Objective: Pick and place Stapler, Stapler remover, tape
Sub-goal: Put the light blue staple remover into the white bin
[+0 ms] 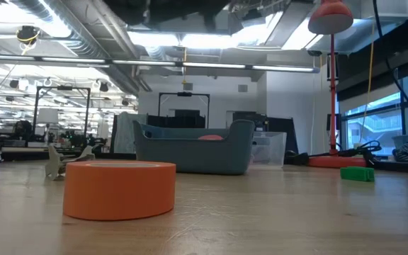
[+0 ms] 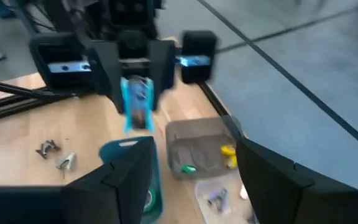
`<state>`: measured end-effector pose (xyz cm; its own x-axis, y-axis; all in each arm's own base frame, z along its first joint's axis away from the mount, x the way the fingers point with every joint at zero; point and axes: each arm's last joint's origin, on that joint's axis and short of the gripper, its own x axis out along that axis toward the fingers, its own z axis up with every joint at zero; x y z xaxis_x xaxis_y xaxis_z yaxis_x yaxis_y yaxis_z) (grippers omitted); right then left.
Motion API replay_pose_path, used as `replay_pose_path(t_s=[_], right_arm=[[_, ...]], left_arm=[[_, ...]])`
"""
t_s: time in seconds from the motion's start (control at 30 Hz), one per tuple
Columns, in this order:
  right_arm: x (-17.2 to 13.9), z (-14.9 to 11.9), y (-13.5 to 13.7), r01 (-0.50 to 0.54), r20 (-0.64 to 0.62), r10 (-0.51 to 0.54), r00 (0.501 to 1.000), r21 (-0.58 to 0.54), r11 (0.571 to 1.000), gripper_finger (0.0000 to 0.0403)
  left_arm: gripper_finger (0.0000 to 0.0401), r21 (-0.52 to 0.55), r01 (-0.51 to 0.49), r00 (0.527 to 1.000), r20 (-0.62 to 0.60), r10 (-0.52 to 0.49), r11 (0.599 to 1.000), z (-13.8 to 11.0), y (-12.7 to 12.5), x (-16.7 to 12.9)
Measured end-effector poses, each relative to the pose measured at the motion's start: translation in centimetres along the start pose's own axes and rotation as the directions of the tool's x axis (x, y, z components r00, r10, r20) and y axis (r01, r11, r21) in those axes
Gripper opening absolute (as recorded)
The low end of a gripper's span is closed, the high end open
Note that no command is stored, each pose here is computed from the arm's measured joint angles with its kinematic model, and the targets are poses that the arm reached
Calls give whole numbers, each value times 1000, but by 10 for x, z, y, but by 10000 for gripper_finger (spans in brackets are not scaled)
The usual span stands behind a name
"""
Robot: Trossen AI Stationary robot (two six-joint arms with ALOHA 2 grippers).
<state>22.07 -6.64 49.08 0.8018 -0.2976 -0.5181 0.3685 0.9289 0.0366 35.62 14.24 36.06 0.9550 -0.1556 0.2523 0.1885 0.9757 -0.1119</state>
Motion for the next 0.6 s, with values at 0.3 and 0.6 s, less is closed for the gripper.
replay_pose_path(t_s=[0.3,0.6], right_arm=[[13,3,3,-58,-2,58,998,-10,998,229],[16,6,4,-85,15,85,996,-14,996,229]], left_arm=[[81,-12,61,998,10,-61,998,2,22,37],[81,-6,66,998,7,-66,998,0,27,45]])
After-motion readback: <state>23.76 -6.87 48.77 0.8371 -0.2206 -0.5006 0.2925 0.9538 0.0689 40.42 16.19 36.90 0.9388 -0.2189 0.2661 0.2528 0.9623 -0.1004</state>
